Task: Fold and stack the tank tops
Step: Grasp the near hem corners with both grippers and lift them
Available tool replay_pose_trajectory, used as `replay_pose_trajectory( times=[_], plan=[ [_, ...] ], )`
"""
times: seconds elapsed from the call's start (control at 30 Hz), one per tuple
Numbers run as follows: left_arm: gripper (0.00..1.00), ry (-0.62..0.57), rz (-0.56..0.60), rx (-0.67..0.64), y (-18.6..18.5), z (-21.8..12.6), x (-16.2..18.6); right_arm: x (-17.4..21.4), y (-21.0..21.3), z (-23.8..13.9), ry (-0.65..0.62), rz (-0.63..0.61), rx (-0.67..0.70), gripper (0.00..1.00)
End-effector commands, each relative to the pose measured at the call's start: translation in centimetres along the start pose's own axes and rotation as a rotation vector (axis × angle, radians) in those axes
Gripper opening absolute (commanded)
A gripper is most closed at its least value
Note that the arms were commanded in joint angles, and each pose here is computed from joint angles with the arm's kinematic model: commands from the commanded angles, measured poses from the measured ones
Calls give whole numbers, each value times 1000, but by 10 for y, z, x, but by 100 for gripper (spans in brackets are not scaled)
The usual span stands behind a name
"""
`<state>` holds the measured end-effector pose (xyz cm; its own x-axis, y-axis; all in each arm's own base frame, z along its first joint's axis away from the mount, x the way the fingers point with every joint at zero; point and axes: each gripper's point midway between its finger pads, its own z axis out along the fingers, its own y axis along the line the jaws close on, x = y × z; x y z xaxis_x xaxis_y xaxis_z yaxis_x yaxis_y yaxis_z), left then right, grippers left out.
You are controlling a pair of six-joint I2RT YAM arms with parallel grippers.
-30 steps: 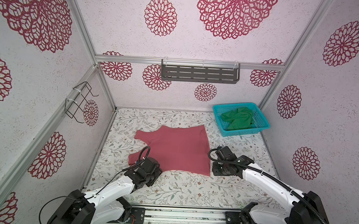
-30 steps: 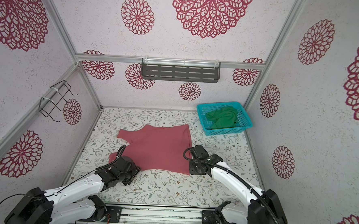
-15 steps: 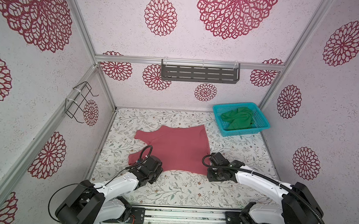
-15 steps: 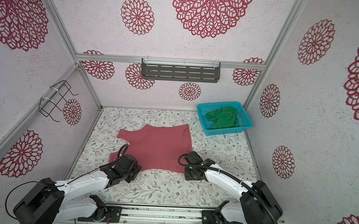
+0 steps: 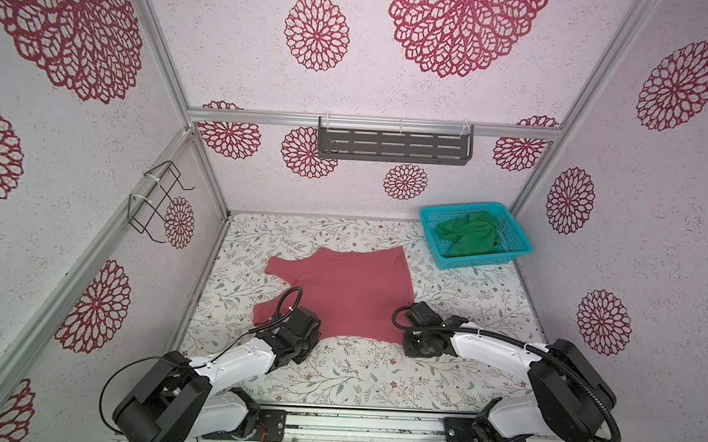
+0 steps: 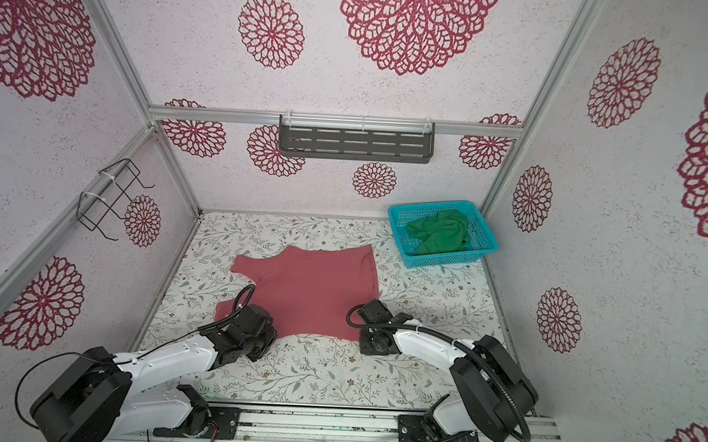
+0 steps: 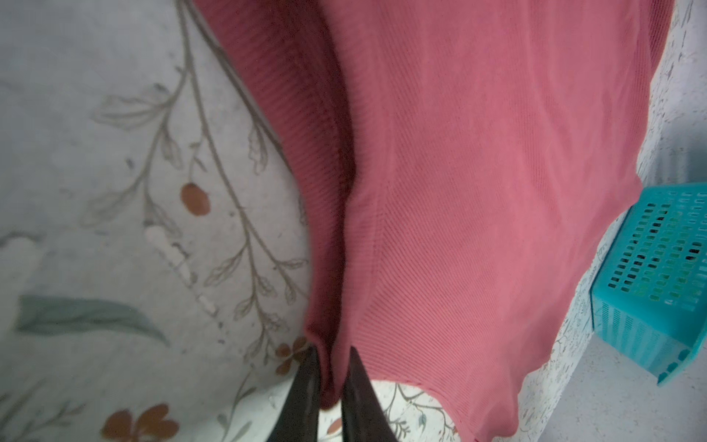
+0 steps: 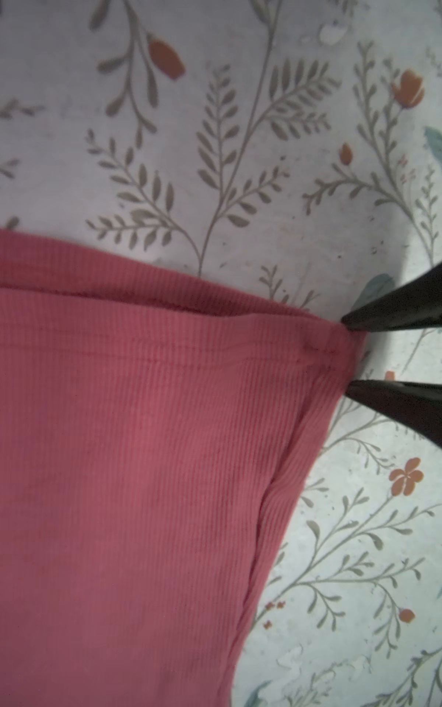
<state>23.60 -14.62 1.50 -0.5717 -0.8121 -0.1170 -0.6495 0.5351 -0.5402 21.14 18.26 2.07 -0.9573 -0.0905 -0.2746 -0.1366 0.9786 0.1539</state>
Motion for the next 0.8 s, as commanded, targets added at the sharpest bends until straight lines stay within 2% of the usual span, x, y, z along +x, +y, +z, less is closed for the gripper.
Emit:
replay_pose_trajectory(
  times=[0.0, 0.07, 0.23, 0.43, 0.63, 0.77],
  plan=[
    [5, -27, 34, -24, -2, -3, -5, -4, -2, -6, -17, -8, 26, 9],
    [1, -37, 57, -41, 0, -4, -7, -3, -2, -9, -13, -23, 33, 0],
    [0, -49, 96, -85, 7, -14, -6, 7, -7, -13, 20, -43, 52, 0],
    [0, -90, 144, -103, 5, -36, -7, 18, 4, -37, 60, -73, -6, 0],
    [0, -36, 345, -214, -3, -42, -10, 9, 11, -52, 82, -178, -14, 0],
    [0, 2, 426, -229, -19, -39, -13, -4, 9, -52, 86, -248, 9, 0]
  ],
)
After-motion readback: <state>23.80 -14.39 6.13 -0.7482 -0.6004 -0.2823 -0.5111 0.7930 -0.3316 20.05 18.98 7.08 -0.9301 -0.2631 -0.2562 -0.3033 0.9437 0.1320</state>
